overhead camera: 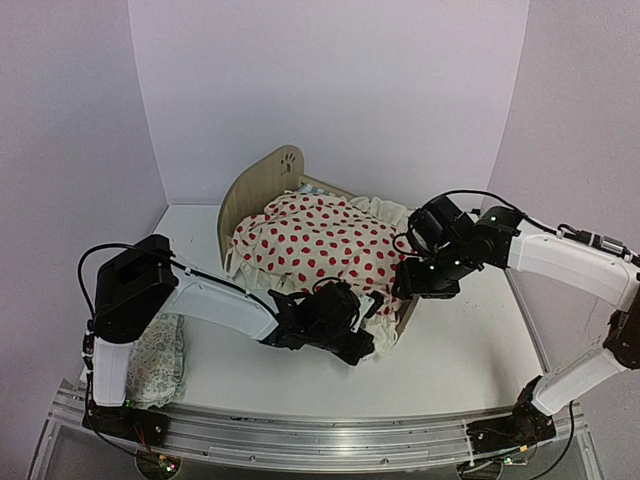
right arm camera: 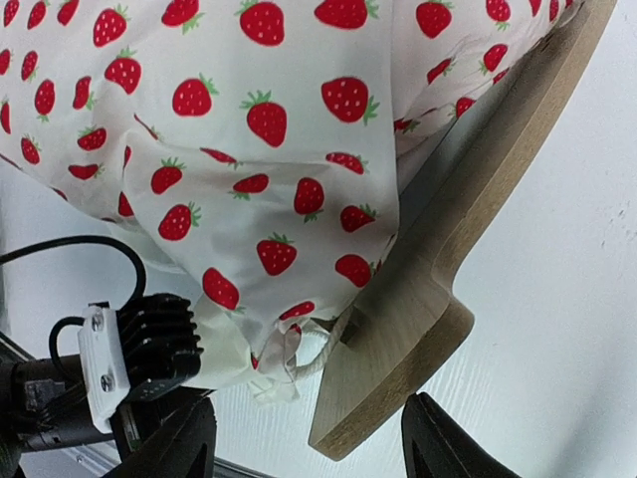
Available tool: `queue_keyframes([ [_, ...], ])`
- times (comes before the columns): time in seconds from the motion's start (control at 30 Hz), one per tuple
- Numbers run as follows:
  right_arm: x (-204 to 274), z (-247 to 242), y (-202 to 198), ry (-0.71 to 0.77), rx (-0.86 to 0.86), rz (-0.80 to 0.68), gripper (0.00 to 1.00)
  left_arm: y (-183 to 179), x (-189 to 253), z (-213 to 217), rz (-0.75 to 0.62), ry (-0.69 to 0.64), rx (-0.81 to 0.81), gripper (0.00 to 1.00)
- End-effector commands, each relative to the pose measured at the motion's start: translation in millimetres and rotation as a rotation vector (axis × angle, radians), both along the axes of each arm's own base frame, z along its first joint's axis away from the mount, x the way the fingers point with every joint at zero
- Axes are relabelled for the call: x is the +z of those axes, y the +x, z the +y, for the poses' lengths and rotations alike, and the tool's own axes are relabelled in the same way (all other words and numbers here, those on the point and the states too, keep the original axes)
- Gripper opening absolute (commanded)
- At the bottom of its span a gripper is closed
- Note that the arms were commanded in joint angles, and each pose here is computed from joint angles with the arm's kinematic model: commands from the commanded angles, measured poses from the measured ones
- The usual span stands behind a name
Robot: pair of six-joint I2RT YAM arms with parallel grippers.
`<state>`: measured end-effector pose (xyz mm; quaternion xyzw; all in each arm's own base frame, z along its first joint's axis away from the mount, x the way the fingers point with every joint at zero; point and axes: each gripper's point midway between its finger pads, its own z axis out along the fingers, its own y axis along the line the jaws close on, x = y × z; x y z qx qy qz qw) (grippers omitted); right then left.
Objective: Set up the pet bed
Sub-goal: Cross the right ropes of the mattress closest to the robot.
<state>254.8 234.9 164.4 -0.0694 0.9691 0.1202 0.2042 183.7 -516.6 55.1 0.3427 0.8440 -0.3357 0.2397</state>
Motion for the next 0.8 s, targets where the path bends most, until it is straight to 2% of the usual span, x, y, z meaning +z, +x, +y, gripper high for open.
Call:
queue_keyframes([
  [0.0, -10, 8, -21, 0.089, -0.034, 0.109, 0.63, 8, 53, 0, -0.010, -0.056, 0.030, 0.00],
  [0.23, -38, 7, -37, 0.154, -0.129, 0.165, 0.62, 7, 55, 11, 0.003, -0.049, 0.043, 0.00],
  [0.5, -21, 35, -38, 0.214, -0.097, 0.123, 0.63, 11, 62, 12, -0.011, -0.061, 0.041, 0.00],
  [0.6, -7, 32, -36, 0.186, -0.098, 0.087, 0.63, 13, 65, 13, -0.016, -0.064, 0.043, 0.00],
  [0.77, 8, 3, -40, 0.033, -0.091, 0.057, 0.64, 17, 74, 20, -0.022, -0.059, 0.058, 0.00],
])
